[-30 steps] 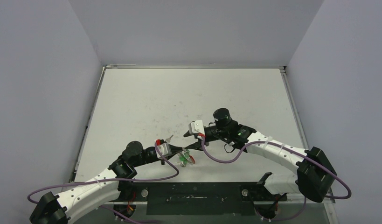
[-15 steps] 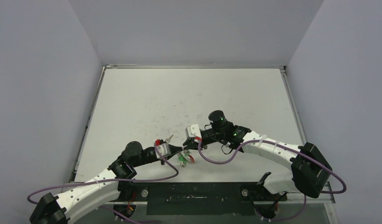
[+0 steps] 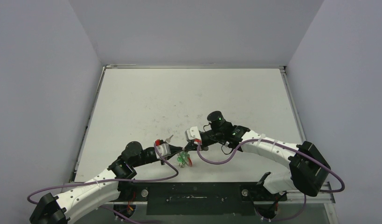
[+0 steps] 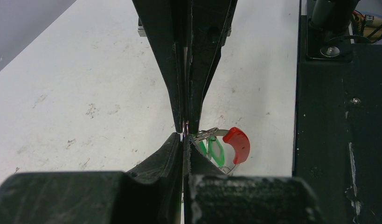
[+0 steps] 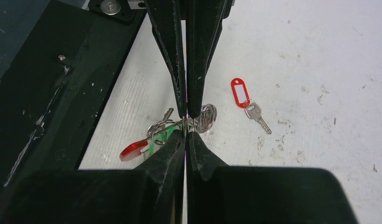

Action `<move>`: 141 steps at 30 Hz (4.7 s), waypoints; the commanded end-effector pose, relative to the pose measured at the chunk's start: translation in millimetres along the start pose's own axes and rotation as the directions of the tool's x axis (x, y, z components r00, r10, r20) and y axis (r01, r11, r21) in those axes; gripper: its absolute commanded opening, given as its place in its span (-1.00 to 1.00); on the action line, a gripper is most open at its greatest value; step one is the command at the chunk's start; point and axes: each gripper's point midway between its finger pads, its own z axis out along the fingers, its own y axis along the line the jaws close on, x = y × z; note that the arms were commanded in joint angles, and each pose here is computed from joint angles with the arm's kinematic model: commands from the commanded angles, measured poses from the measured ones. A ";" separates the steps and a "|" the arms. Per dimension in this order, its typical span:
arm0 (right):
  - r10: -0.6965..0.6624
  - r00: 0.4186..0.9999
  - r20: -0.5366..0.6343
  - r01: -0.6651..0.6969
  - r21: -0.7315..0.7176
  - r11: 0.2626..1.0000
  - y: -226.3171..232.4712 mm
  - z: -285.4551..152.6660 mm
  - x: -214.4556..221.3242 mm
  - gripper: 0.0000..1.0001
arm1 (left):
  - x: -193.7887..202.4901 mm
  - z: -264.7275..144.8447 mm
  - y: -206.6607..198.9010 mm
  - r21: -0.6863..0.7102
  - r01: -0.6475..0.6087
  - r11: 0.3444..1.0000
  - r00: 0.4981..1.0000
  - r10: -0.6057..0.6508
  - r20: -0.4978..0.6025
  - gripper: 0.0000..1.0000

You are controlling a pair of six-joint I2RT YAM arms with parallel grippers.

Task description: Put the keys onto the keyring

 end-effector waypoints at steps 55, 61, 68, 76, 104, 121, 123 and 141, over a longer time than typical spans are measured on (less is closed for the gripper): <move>0.362 0.876 -0.319 -0.342 0.117 0.932 -19.9 -4.3 -45.4 -1.00 | -42.7 5.4 13.6 -0.041 0.073 0.997 0.997 -0.072 0.014 -0.46; 0.361 0.876 -0.319 -0.340 0.120 0.933 -20.8 -4.3 -45.4 -1.00 | -34.6 10.1 13.8 -0.028 0.075 0.997 0.997 -0.076 -0.033 -0.60; 0.361 0.876 -0.321 -0.339 0.124 0.933 -21.2 -4.6 -45.1 -1.00 | -27.4 7.8 15.0 -0.043 0.082 0.996 0.994 -0.085 -0.071 -0.62; 0.363 0.875 -0.322 -0.341 0.122 0.932 -21.4 -4.0 -44.4 -1.00 | -26.5 7.2 17.0 -0.057 0.079 0.995 0.995 -0.083 -0.063 -1.00; 0.446 0.852 -0.275 -0.435 0.104 0.894 -16.4 7.1 5.9 -1.00 | -41.8 2.2 23.8 -0.116 0.088 0.989 0.995 -0.081 0.064 -1.00; 0.332 0.943 0.013 -0.328 0.203 0.923 -42.0 -33.2 -27.6 0.33 | -41.6 -0.4 16.1 -0.085 0.077 0.993 0.994 -0.070 0.083 -1.00; 0.303 0.952 0.054 -0.307 0.194 0.932 -43.4 -34.6 -36.2 0.32 | -43.3 -0.3 14.8 -0.076 0.068 0.995 0.994 -0.061 0.093 -1.00; 0.106 0.966 0.234 -0.132 0.098 0.986 -32.5 -21.5 -55.5 -0.20 | -56.3 -0.2 2.2 0.000 -0.008 1.000 0.987 0.008 0.160 -1.00</move>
